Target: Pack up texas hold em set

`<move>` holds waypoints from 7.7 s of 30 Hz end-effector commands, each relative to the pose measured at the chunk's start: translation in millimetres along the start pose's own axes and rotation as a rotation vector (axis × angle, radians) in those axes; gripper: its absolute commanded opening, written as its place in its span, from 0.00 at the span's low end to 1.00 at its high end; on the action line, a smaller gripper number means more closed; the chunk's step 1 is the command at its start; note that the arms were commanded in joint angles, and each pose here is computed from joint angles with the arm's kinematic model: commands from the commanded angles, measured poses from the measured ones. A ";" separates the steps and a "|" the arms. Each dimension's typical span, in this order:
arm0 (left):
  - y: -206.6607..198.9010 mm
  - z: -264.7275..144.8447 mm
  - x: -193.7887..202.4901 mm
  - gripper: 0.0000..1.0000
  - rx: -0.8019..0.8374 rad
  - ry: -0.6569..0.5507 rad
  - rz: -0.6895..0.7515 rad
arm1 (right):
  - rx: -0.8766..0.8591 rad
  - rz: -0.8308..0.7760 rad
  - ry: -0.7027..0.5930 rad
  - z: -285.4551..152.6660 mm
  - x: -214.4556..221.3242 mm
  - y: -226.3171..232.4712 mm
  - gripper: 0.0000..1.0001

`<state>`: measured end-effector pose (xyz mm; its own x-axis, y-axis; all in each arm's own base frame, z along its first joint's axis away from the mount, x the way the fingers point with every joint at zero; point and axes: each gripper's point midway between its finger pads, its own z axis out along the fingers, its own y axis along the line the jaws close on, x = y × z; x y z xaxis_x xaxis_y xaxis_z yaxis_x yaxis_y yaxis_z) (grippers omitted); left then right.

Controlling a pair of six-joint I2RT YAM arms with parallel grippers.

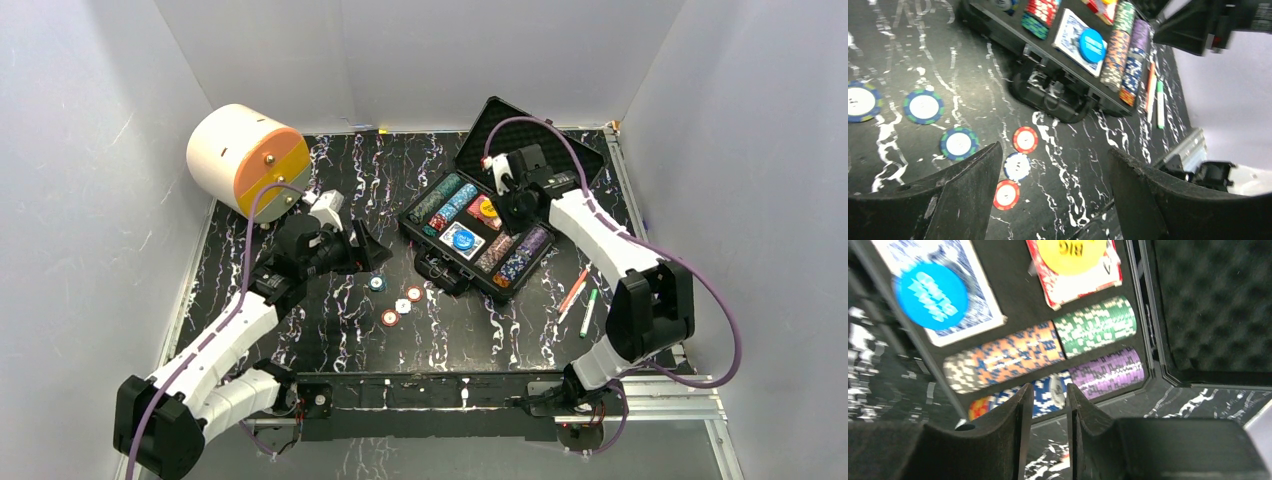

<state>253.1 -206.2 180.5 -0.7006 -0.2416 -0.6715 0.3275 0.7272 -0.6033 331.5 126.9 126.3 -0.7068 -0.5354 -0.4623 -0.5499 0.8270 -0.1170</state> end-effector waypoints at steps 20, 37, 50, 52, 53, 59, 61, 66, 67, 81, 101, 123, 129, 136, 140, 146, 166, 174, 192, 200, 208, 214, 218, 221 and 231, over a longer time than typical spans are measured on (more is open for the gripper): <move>99.2 -118.6 -52.2 0.84 -0.746 -0.454 -0.206 | -0.188 0.422 -0.108 -7.7 -46.1 265.4 0.72; 107.3 -126.3 -48.1 0.94 -0.796 -0.449 -0.174 | 0.174 0.552 0.067 72.0 0.9 287.8 0.58; 107.9 -124.3 -43.7 0.94 -0.790 -0.437 -0.185 | 0.157 0.578 0.172 91.4 35.6 284.3 0.50; 107.8 -123.9 -43.2 0.94 -0.788 -0.434 -0.186 | 0.160 0.574 0.177 93.0 38.2 281.8 0.46; 107.4 -123.7 -43.0 0.94 -0.786 -0.432 -0.187 | 0.169 0.569 0.179 93.6 39.7 280.2 0.44; 102.6 -107.9 -20.1 0.98 -0.712 -0.325 -0.192 | 0.184 0.536 0.145 82.0 30.2 271.4 0.42; 99.9 -93.5 -0.6 0.99 -0.654 -0.241 -0.200 | 0.176 0.536 0.116 72.9 21.9 268.7 0.42; 87.8 -61.2 50.6 0.98 -0.489 -0.053 -0.281 | 0.131 0.554 0.065 52.6 4.6 264.7 0.43; 84.1 -56.4 56.8 0.98 -0.451 -0.036 -0.296 | 0.118 0.563 0.062 49.6 2.3 264.5 0.43; 32.0 -10.2 88.3 0.70 -0.015 0.115 -0.298 | -0.132 0.775 -0.004 11.3 -31.1 263.9 0.44; 0.5 20.3 66.0 0.36 0.202 0.064 -0.431 | -0.427 1.023 0.015 -21.1 -58.2 277.8 0.44; -36.4 5.4 24.2 0.00 0.303 0.062 -0.074 | -0.768 0.319 -0.419 -91.0 -110.4 209.1 0.91; -86.1 -21.2 -0.5 0.00 0.515 0.080 0.053 | -0.981 0.030 -0.547 -148.6 -101.0 215.3 0.76; -123.1 -44.7 -14.6 0.00 0.686 0.092 0.080 | -1.042 -0.071 -0.591 -172.7 -93.4 219.9 0.58; -127.7 -48.1 -17.0 0.00 0.709 0.084 0.077 | -1.058 -0.068 -0.564 -170.2 -92.7 222.3 0.45; -128.8 -46.9 -19.6 0.00 0.717 0.072 0.073 | -1.136 -0.102 -0.508 -168.2 -86.7 230.5 0.22; -15.7 -10.9 -16.2 0.73 0.040 0.000 0.011 | 0.016 -0.139 -0.210 -40.1 -29.6 28.3 0.00; -11.5 -6.6 -10.0 0.73 0.038 0.019 0.006 | 0.079 -0.085 -0.029 -20.3 13.1 -9.7 0.00; -7.2 -6.4 -4.1 0.73 0.028 0.028 -0.002 | 0.051 -0.119 0.032 -7.5 22.8 -9.7 0.00; -5.8 -6.9 -2.7 0.73 0.023 0.029 -0.007 | 0.137 -0.088 -0.063 -25.7 1.2 -24.0 0.00; -4.9 -6.2 -0.8 0.73 0.024 0.030 -0.015 | 0.028 -0.116 -0.116 -32.3 1.5 -3.6 0.00; -5.0 -5.1 -0.3 0.73 0.027 0.032 -0.017 | 0.030 -0.117 -0.035 -17.1 13.8 -4.9 0.00; -5.4 -4.6 -0.9 0.73 0.028 0.032 -0.019 | 0.035 -0.115 0.012 -8.7 17.7 -7.0 0.00; -5.2 -4.9 -0.8 0.73 0.027 0.031 -0.016 | 0.023 -0.116 0.024 -6.1 20.5 -4.7 0.00; -5.1 -3.5 -1.4 0.73 0.026 0.035 -0.016 | 0.047 -0.119 0.083 0.9 33.7 -9.1 0.17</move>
<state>249.9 -206.1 180.1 -0.7383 -0.2292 -0.6344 0.3142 0.7153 -0.6241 313.3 107.8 110.2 -0.6697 -0.6298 -0.3936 -0.6110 0.7685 -0.1901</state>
